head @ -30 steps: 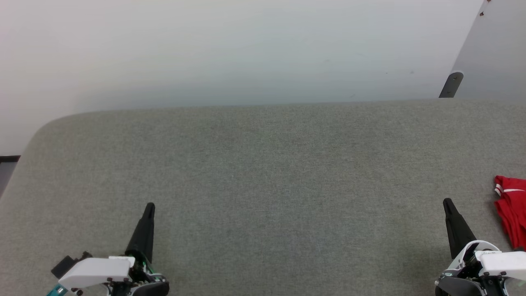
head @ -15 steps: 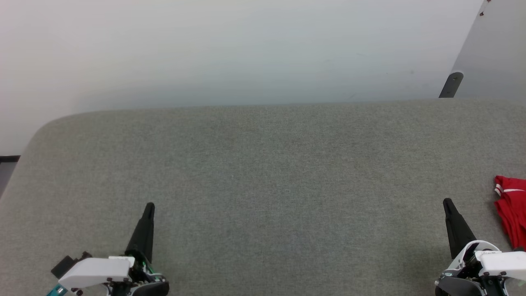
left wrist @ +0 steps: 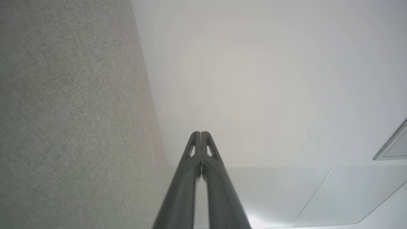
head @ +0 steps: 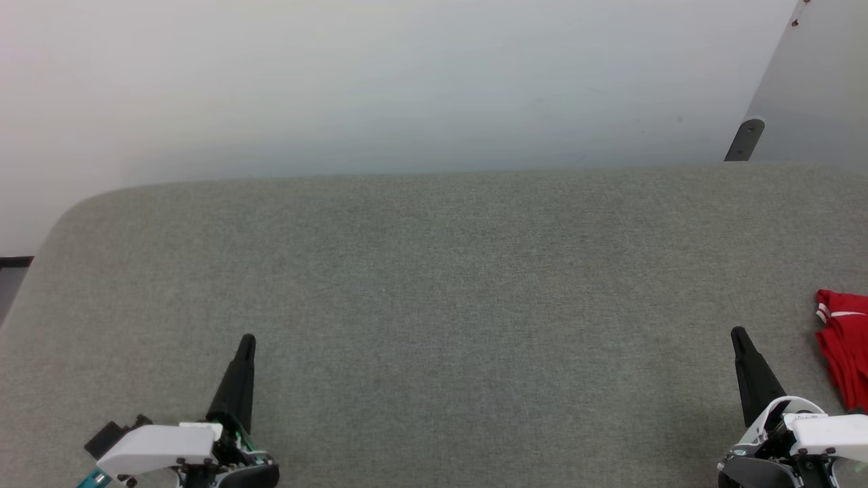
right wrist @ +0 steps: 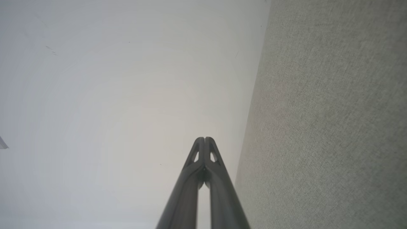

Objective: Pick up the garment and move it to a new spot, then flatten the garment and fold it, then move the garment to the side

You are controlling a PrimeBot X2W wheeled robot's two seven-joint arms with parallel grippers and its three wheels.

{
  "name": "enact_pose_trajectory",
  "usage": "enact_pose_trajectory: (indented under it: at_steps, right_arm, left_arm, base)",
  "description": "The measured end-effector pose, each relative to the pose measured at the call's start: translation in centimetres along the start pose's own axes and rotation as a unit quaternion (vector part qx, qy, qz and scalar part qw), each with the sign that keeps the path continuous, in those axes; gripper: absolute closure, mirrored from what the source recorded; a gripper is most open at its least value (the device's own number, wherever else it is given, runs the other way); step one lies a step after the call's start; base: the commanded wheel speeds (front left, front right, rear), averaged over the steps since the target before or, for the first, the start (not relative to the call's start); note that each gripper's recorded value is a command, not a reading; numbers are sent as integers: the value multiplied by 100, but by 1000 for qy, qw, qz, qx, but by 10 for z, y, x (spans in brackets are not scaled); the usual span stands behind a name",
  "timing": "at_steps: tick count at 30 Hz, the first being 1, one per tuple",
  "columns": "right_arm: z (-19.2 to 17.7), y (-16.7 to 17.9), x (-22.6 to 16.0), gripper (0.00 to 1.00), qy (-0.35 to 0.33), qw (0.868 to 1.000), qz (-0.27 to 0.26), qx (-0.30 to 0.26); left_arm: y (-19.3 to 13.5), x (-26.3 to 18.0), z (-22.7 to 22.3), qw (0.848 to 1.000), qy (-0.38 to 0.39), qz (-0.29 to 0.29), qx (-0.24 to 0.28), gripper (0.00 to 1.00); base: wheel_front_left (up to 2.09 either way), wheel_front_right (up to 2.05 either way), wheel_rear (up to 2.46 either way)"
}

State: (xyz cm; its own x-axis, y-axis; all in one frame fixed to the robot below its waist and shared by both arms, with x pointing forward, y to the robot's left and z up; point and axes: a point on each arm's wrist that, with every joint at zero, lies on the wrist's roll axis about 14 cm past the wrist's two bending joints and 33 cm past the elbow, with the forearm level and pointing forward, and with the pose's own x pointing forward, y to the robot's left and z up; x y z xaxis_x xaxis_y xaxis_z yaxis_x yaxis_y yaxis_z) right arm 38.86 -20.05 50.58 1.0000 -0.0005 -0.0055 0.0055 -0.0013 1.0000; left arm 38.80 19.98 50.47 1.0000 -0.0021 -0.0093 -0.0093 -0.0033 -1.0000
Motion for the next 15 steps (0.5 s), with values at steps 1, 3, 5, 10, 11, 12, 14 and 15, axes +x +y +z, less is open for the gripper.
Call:
enact_pose_trajectory:
  at_steps: [1,3,5,10,11,12,14,15]
  right_arm:
    - [0,0,0,100,0,1000,0,0]
    - [0,0,0,100,0,1000,0,0]
    - [0,0,0,100,0,1000,0,0]
    - [0,0,0,100,0,1000,0,0]
    - [0,0,0,100,0,1000,0,0]
    - [0,0,0,100,0,1000,0,0]
    - [0,0,0,100,0,1000,0,0]
    - [0,0,0,100,0,1000,0,0]
  left_arm:
    - [0,0,0,1000,0,0,0,100]
    - [0,0,0,1000,0,0,0,100]
    - [0,0,0,1000,0,0,0,100]
    - [0,0,0,1000,0,0,0,100]
    - [0,0,0,1000,0,0,0,100]
    - [0,0,0,1000,0,0,0,100]
    - [0,0,0,1000,0,0,0,100]
    - [0,0,0,1000,0,0,0,100]
  base:
    - [0,0,0]
    - [0,0,0]
    - [0,0,0]
    - [0,0,0]
    - [0,0,0]
    - [0,0,0]
    - [0,0,0]
    - [0,0,0]
